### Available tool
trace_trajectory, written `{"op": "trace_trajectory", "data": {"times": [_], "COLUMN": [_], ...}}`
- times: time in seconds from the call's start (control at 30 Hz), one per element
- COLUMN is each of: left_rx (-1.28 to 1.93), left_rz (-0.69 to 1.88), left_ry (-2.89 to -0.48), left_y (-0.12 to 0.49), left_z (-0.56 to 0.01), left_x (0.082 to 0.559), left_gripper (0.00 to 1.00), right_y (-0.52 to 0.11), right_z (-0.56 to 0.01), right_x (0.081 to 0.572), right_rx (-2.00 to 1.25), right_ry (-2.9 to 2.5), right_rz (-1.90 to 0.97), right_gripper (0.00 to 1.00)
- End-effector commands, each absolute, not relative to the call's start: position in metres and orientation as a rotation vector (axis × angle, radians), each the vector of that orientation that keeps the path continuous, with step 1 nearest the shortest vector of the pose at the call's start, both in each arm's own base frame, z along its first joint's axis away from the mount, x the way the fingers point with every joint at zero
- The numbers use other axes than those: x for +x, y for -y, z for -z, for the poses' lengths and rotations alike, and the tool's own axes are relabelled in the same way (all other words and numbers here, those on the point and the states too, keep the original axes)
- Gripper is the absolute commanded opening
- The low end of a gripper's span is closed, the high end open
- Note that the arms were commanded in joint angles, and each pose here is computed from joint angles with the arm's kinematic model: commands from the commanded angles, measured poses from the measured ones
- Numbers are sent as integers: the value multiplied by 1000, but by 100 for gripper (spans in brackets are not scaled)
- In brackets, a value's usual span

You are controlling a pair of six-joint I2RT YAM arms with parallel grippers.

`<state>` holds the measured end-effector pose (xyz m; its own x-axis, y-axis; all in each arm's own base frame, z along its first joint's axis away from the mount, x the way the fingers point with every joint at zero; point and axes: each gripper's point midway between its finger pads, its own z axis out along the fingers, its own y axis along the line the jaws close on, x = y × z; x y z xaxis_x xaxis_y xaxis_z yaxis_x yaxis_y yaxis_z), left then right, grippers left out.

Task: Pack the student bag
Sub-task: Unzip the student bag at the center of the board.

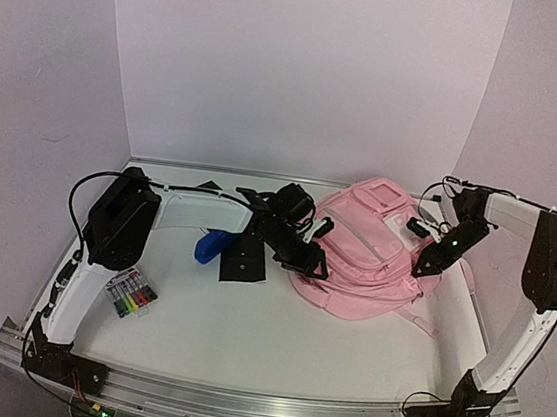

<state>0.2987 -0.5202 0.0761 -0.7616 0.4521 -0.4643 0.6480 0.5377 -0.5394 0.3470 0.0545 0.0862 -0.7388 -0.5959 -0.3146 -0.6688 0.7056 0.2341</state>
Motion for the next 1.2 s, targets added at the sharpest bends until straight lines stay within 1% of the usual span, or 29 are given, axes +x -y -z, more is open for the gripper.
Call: {"op": "trace_trajectory", "data": {"times": [0.0, 0.03, 0.1, 0.27, 0.47, 0.67, 0.77, 0.9, 0.97, 1.0, 1.03, 1.1, 1.17], "left_rx": [970, 970, 969, 951, 918, 881, 883, 974, 1061, 1087, 1093, 1032, 931], "left_rz": [1082, 1081, 1078, 1073, 1078, 1105, 1136, 1164, 1167, 1175, 1178, 1171, 1171], "left_ry": [-2444, -2444, -2445, -2448, -2445, -2436, -2413, -2355, -2308, -2290, -2284, -2301, -2325], "left_y": [529, 529, 529, 530, 534, 538, 540, 545, 550, 551, 549, 539, 523], "left_z": [-97, -97, -97, -95, -96, -96, -101, -109, -116, -122, -127, -141, -152], "left_x": [295, 295, 295, 297, 302, 305, 303, 292, 279, 275, 275, 287, 309], "left_gripper": [48, 48, 47, 47, 44, 38, 31, 17, 14, 16, 20, 37, 53], "right_y": [-57, -57, -57, -59, -59, -73, -77, -80, -79, -78, -78, -76, -74], "right_z": [-80, -80, -87, -112, -125, -101, -86, -94, -98, -102, -105, -109, -111], "right_x": [362, 362, 361, 345, 329, 305, 304, 329, 342, 349, 354, 360, 358], "right_rx": [-967, -962, -953, -945, -836, -778, -726, -667, -671, -676, -684, -708, -732], "right_ry": [-2670, -2670, -2660, -2628, -2687, -2794, -2815, -2764, -2744, -2730, -2718, -2699, -2692], "right_rz": [-486, -487, -477, -475, -479, -420, -392, -348, -326, -309, -294, -271, -246], "right_gripper": [34, 28, 19, 1, 0, 0, 0, 0, 0, 0, 0, 0, 0]}}
